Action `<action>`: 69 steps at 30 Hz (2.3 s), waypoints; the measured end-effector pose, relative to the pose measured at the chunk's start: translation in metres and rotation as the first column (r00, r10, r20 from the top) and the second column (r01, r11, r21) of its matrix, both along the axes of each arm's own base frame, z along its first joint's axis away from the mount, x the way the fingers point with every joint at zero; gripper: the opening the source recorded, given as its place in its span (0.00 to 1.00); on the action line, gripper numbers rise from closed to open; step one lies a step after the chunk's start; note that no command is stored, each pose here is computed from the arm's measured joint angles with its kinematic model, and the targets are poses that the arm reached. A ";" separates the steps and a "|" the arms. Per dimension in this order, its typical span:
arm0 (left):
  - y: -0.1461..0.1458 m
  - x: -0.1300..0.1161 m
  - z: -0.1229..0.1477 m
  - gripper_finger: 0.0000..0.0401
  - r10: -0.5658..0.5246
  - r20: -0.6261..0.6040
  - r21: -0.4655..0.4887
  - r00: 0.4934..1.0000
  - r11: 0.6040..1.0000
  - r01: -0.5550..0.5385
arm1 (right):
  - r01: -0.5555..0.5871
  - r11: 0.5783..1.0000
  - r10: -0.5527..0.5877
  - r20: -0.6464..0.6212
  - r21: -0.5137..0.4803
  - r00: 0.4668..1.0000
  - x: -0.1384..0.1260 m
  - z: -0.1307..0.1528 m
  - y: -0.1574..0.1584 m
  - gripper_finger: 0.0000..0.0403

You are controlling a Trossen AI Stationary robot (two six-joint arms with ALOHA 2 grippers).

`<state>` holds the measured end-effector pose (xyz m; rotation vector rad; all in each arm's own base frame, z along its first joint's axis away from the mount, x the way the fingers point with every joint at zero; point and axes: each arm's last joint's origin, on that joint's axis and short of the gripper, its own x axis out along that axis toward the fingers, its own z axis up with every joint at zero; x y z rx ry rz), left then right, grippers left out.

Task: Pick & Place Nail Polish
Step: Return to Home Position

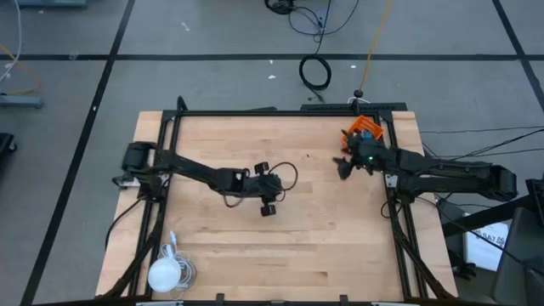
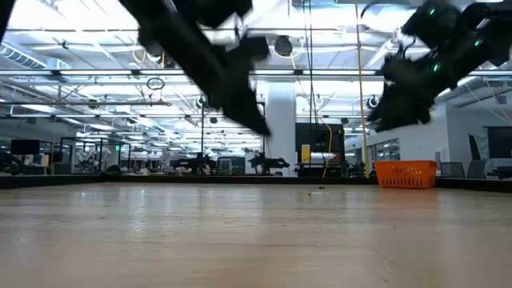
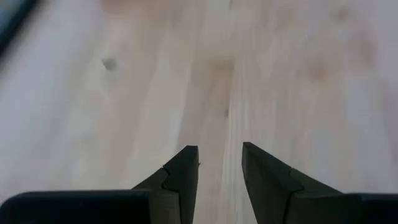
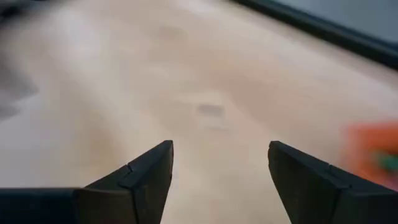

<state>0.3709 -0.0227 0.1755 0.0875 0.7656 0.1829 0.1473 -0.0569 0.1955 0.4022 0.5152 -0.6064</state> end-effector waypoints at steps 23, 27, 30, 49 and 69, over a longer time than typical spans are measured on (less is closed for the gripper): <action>0.018 -0.234 0.071 0.31 0.015 0.514 0.003 0.857 1.000 -0.020 | -0.420 0.880 0.474 0.411 -0.220 0.779 -0.055 0.054 0.040 0.62; 0.020 -0.258 0.052 0.31 0.046 0.592 -0.046 0.805 0.999 -0.023 | -0.409 0.873 0.487 0.437 -0.265 0.756 -0.060 0.053 0.042 0.62; 0.021 -0.270 0.041 0.31 0.052 0.640 -0.064 0.766 0.998 -0.014 | -0.403 0.869 0.493 0.452 -0.285 0.743 -0.061 0.044 0.042 0.62; 0.021 -0.283 0.012 0.31 -0.018 0.655 -0.037 0.755 0.998 0.056 | -0.552 0.708 0.706 0.467 -0.441 0.532 -0.066 0.019 0.050 0.62; 0.018 -0.275 -0.003 0.31 -0.051 0.688 -0.046 0.724 0.992 0.114 | -0.503 0.734 0.678 0.545 -0.456 0.494 -0.054 -0.009 0.047 0.62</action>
